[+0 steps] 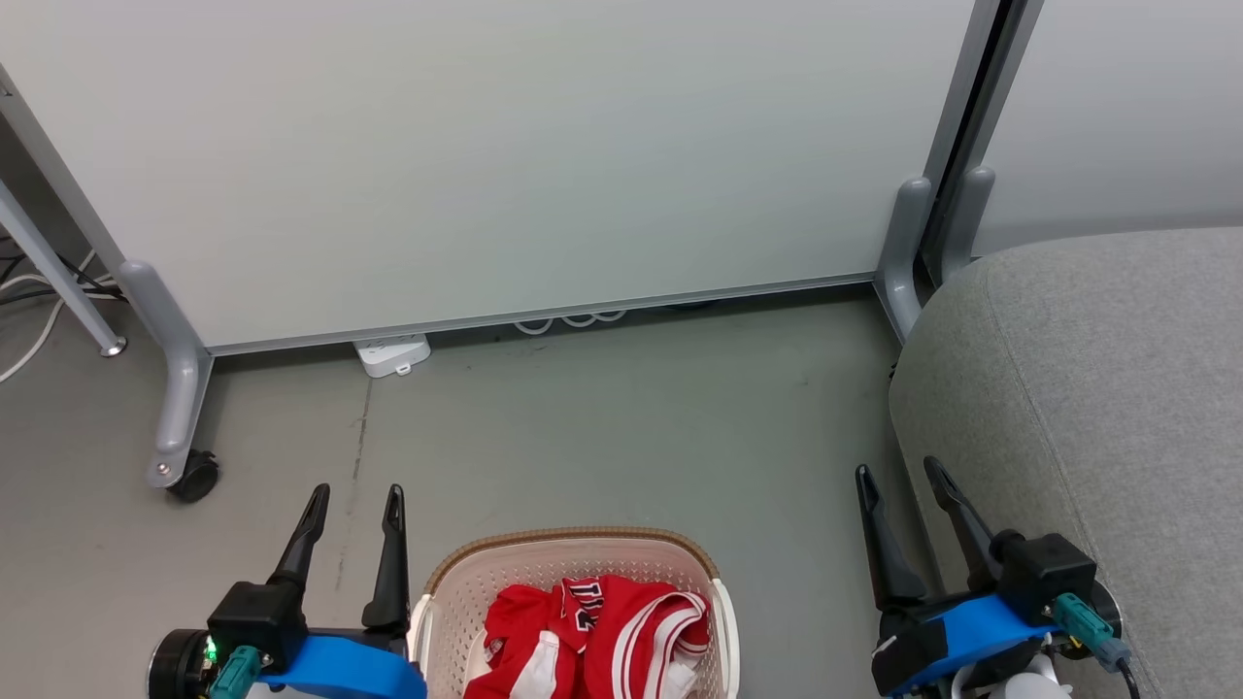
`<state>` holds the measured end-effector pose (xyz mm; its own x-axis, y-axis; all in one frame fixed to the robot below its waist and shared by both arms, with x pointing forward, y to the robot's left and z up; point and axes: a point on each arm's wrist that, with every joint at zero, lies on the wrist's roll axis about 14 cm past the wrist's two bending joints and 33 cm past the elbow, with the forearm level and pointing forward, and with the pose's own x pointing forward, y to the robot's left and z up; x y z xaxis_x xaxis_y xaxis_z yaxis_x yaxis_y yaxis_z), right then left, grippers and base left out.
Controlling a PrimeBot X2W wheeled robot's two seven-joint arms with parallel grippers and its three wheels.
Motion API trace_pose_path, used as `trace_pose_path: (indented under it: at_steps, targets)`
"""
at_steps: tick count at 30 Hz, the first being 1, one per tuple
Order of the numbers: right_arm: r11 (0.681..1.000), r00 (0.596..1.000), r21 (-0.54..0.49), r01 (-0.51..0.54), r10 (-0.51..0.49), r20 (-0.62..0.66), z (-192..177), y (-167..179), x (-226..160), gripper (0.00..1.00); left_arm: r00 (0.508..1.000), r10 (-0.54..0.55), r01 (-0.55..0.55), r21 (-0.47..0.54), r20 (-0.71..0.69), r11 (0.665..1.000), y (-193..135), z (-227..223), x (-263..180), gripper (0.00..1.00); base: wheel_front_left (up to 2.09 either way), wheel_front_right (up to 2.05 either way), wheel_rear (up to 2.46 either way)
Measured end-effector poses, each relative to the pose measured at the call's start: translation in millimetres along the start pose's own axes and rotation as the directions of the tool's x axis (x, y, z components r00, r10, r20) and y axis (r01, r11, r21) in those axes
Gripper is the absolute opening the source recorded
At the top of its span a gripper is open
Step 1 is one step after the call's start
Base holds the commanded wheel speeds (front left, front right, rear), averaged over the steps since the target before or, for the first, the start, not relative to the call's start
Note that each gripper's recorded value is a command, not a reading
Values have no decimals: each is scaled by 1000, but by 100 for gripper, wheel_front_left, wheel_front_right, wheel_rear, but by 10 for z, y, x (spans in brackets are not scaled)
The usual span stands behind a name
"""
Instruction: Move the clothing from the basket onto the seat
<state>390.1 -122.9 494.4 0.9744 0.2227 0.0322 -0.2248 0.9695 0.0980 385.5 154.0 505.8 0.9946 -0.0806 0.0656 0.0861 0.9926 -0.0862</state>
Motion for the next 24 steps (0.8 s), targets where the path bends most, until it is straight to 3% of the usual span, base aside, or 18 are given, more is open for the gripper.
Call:
trace_pose_path:
  at_steps: [24]
  targets:
    - [1000, 1000, -23, -15, 15, -8, -31, 36, 4, 100, 999, -11, 11, -3, -30, 1000, -5, -104, -23, 100, 0, 0, 0]
